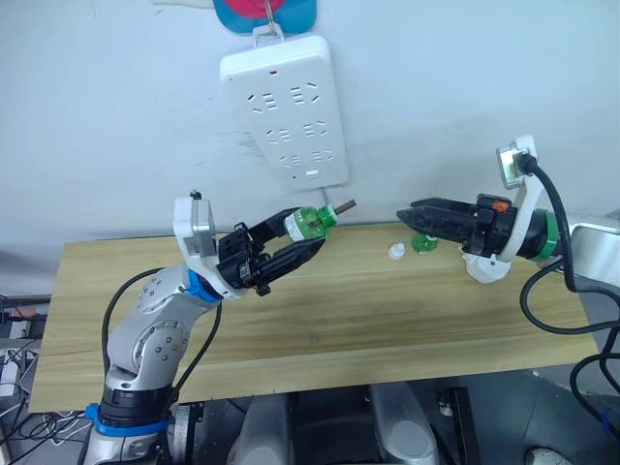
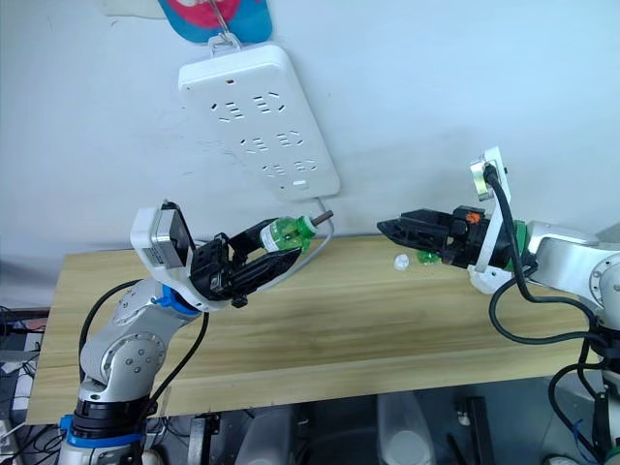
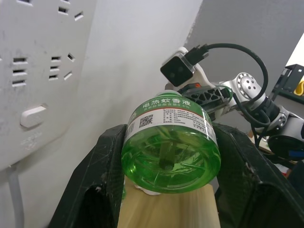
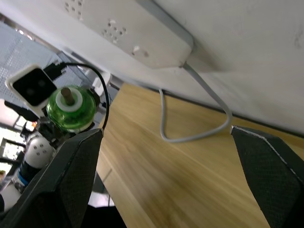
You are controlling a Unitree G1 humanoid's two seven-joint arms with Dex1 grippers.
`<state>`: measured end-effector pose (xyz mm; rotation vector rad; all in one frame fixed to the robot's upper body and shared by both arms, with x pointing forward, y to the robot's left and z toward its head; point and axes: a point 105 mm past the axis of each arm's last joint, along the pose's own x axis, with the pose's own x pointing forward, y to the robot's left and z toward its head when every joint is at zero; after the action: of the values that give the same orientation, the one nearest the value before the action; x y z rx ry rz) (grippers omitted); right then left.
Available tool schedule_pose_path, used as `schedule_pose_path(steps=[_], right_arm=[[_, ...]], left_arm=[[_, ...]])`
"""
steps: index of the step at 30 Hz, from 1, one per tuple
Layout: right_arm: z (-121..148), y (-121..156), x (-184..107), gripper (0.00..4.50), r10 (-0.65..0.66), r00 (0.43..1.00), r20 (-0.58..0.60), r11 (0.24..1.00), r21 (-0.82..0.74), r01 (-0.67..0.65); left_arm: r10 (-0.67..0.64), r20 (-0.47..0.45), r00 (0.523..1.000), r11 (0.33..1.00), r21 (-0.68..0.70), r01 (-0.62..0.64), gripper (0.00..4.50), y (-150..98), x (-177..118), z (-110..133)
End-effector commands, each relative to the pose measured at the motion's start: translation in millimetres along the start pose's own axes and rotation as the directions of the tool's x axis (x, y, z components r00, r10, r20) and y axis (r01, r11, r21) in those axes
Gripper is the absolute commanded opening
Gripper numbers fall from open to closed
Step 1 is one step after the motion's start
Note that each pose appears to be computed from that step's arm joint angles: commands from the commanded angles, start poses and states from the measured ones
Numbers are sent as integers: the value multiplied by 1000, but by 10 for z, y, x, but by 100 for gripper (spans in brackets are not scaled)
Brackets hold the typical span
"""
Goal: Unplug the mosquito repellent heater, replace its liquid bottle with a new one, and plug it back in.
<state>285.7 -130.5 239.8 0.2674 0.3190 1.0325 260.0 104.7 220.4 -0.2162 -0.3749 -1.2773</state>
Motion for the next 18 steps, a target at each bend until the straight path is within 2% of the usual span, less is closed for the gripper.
schedule_pose_path(steps=[1,12,18], right_arm=[[-54,-16,-58,449,-35,997,-72,997,-74,30],[-71,-386,-214,449,-176,959,-224,965,-232,123],[-49,-661,-348,449,-294,905,-308,908,-384,164]], left_arm=[[-71,7,997,997,23,71,233,-126,31,82],[-115,-20,993,993,3,115,233,-184,133,65],[-103,-61,993,995,7,104,233,-176,134,23]])
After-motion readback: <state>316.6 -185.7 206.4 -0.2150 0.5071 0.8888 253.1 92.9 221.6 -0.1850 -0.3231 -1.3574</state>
